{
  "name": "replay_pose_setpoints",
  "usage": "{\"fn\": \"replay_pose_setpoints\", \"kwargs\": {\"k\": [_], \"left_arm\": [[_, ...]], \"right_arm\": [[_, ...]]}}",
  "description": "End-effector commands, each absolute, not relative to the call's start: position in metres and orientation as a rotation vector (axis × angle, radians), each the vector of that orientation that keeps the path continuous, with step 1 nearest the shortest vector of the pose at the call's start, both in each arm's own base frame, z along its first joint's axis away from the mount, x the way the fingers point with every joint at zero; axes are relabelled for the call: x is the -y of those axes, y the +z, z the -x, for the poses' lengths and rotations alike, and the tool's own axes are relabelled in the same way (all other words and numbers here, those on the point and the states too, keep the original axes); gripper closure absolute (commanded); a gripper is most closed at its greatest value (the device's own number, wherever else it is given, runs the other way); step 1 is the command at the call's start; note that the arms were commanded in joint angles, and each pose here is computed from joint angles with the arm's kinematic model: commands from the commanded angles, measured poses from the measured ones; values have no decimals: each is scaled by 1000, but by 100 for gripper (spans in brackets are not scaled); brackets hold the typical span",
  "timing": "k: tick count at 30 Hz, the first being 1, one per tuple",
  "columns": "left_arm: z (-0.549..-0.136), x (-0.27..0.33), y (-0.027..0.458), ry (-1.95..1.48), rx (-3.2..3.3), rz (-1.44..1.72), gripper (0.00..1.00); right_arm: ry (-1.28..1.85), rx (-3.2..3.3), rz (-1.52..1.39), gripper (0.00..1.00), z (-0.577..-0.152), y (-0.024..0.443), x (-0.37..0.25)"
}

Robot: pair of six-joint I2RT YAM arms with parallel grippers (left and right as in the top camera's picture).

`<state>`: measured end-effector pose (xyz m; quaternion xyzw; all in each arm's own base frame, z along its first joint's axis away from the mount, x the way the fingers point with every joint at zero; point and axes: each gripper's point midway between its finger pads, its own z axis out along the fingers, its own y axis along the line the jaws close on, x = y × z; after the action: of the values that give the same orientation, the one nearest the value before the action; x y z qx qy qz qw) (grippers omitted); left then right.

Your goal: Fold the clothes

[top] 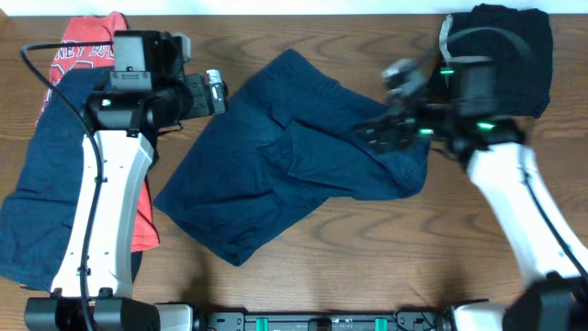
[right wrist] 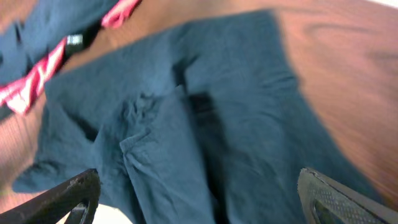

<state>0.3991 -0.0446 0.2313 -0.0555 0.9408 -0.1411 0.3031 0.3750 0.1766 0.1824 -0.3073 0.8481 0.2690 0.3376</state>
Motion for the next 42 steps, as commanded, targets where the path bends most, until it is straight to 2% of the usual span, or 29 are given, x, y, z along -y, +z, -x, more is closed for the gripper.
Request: {"fn": "replay_pose_setpoints", "kwargs": {"k": [1,3,5,12,18,23,31,34,36,40,42], "left_arm": [[-395,46,219,-405,-2526,159,2],[-394,46,216,-403,-2535,162,2],[-394,46,212,-403,-2544,164,2],[-397,46,200,-403,-2576,172,2],[-399,46,191,-402,-2601,178,2],[-400,43,186,-377,-2610,187,2],[-401,40,186,-358,-2607,191,2],[-402,40,187,-358,-2604,191,2],[-402,40,187,-358,-2603,190,2],[-402,40,187,-357,-2603,190,2],[-403,40,187,-357,-2600,189,2]], "right_arm": [[629,-2212,930,1,-375,161,-210],[608,-2232,952,9,-373,148,-231],[560,-2253,951,12,-372,136,-248],[406,-2262,996,14,-364,104,-293],[286,-2328,1035,17,-358,71,-294],[272,-2367,1049,25,-357,54,-291],[245,-2419,1065,27,-354,31,-287],[271,-2424,1074,39,-351,35,-289],[285,-2442,1074,56,-349,43,-291],[280,-2515,1045,99,-347,69,-288],[277,-2550,1030,99,-346,85,-286]]}}
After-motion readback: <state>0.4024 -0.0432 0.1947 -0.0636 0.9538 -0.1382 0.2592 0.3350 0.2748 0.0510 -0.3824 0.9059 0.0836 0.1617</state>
